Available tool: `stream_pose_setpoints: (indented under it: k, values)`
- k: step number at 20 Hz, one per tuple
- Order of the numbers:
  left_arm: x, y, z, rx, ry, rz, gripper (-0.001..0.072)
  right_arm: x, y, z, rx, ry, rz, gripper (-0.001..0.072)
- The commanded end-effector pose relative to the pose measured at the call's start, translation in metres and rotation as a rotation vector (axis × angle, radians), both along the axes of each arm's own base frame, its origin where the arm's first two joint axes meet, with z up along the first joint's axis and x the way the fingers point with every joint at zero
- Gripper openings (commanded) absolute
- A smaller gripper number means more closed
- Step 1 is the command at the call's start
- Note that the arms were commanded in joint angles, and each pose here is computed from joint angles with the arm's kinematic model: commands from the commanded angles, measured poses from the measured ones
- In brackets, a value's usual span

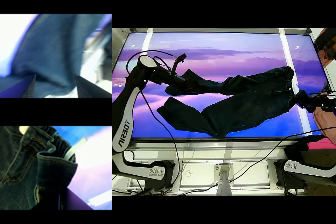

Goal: Fold the clothes and pants, and hang the long-sleeved shirts on hangers.

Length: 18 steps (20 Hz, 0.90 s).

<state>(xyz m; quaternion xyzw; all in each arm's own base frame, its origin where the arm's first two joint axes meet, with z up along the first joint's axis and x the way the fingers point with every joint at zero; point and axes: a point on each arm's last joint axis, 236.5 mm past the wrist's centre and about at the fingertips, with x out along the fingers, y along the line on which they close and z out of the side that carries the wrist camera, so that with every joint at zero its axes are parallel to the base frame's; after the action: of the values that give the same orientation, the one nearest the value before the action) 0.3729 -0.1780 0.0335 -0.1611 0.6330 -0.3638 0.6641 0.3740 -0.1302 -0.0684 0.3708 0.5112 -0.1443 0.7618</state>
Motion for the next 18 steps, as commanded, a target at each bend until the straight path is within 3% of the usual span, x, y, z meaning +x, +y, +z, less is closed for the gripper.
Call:
stream_pose_setpoints:
  k: [1, 4, 15, 16, 18]
  values:
    - [0.004, 0.067, -0.038, 0.263, 0.086, 0.139, 0.0571, -0.003, 0.003, 0.006, -0.008, -0.001, 0.026, 0.0034]
    - [0.008, 0.125, -0.049, 0.375, 0.147, 0.294, 0.0570, -0.007, -0.002, 0.003, -0.035, 0.016, 0.040, 0.0034]
    - [-0.017, 0.206, -0.017, 0.381, -0.002, 0.567, 0.0553, -0.007, -0.004, 0.003, -0.048, 0.016, 0.042, 0.0034]
    - [-0.026, 0.204, -0.023, 0.383, -0.003, 0.579, 0.0531, -0.007, -0.004, 0.002, -0.047, 0.017, 0.042, 0.0034]
    - [-0.049, 0.192, -0.044, 0.384, 0.024, 0.537, 0.0421, -0.008, -0.004, 0.002, -0.044, 0.019, 0.043, 0.0034]
